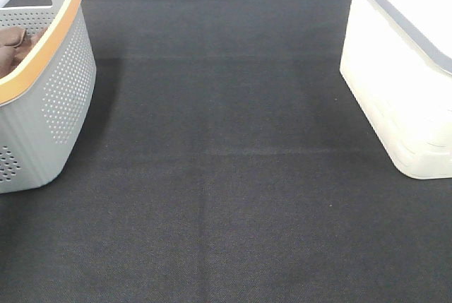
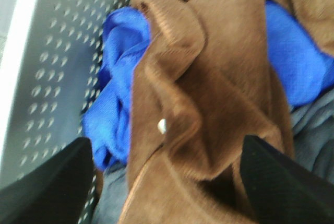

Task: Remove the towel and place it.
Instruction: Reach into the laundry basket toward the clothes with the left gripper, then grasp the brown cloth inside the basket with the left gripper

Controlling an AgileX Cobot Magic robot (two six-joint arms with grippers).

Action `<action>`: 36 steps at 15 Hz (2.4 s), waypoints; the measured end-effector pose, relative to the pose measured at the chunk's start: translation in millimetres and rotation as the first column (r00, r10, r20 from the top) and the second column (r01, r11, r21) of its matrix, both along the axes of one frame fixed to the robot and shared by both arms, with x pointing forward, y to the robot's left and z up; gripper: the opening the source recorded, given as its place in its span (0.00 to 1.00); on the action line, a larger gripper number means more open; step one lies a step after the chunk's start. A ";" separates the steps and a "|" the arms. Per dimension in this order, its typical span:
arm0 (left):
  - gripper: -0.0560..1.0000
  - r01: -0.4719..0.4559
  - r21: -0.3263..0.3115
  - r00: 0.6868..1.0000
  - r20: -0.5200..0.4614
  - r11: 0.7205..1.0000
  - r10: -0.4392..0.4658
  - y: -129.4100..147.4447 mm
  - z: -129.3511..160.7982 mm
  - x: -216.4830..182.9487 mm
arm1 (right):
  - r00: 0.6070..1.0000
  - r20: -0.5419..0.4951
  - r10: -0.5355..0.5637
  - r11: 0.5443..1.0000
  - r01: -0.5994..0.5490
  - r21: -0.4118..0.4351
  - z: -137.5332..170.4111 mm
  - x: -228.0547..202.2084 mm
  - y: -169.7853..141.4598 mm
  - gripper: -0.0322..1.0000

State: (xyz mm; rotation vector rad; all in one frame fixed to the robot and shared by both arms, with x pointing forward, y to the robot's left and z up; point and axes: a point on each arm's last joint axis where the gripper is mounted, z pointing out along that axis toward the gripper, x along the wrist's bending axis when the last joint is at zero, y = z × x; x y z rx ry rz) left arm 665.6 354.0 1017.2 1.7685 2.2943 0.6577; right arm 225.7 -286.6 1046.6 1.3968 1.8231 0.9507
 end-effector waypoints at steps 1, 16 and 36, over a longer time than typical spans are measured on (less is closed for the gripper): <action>0.73 0.008 0.000 1.000 0.021 1.000 -0.008 -0.2 -2.7 3.9 | 1.000 0.000 0.000 1.000 0.000 0.000 0.0 0.0 0.0 0.84; 0.47 0.014 0.007 0.999 -0.034 1.000 -0.013 1.1 -24.5 9.5 | 1.000 0.000 -0.001 1.000 0.001 -0.001 0.0 0.0 -0.1 0.84; 0.05 0.019 0.067 0.978 0.204 0.998 -0.033 0.8 72.7 -21.0 | 1.000 0.000 -0.001 1.000 0.001 -0.001 0.0 0.0 -0.1 0.84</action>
